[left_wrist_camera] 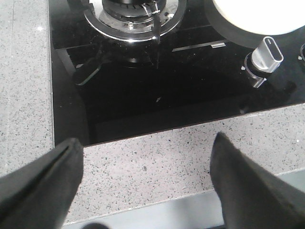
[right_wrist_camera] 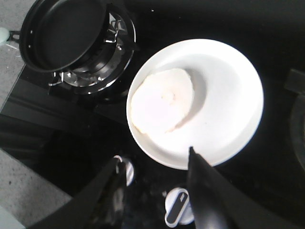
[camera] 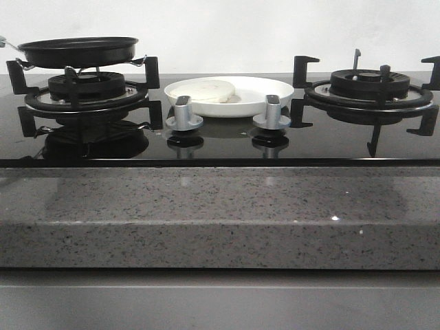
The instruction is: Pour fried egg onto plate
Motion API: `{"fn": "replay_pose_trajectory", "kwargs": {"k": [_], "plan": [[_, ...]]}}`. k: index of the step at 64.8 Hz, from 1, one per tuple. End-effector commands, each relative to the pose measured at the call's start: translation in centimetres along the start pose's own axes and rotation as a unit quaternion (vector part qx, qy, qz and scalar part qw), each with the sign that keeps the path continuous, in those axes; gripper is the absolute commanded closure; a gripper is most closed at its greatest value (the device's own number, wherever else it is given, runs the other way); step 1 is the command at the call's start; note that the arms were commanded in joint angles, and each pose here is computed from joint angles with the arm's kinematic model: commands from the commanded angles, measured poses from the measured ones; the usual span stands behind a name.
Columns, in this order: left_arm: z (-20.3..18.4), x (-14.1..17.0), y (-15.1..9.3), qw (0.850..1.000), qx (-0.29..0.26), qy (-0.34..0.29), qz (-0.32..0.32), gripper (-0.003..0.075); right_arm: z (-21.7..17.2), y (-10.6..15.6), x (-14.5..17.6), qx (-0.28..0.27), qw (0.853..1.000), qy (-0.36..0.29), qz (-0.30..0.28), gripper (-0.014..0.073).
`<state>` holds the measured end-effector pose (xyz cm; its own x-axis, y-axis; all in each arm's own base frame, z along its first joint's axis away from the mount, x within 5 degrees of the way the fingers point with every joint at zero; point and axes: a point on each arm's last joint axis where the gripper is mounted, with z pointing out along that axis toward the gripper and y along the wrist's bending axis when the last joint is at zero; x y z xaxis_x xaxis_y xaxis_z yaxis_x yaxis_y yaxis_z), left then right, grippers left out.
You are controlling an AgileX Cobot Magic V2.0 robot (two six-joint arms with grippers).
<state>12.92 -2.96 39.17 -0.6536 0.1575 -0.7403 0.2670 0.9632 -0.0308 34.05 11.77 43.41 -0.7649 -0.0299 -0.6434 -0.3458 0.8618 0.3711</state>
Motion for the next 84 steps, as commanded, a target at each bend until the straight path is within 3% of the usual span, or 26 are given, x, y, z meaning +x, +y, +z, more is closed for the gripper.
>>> {"fn": "replay_pose_trajectory", "kwargs": {"k": [1,23,52,75,84], "plan": [[-0.7,-1.0,-0.1,0.999,0.003,-0.048,-0.005,0.0174,-4.5,1.3,1.0,0.001,0.997,-0.075,-0.033,0.0253],[-0.7,-1.0,-0.1,0.999,0.003,-0.048,-0.005,0.0174,-8.9,0.1,11.1,0.070,0.991,-0.094,-0.066,0.0253],[-0.7,-1.0,-0.1,0.999,0.003,-0.048,-0.005,0.0174,-11.9,-1.4,23.8,0.098,0.987,-0.097,-0.088,0.0253],[-0.8,-1.3,-0.3,0.998,0.009,-0.066,-0.010,0.0174,-12.9,-1.8,28.6,0.104,0.986,-0.084,-0.098,0.0260],[-0.8,-1.4,-0.3,0.997,0.009,-0.071,-0.011,0.0174,-13.4,-1.7,28.9,0.103,0.985,-0.093,-0.101,0.0368]]}}
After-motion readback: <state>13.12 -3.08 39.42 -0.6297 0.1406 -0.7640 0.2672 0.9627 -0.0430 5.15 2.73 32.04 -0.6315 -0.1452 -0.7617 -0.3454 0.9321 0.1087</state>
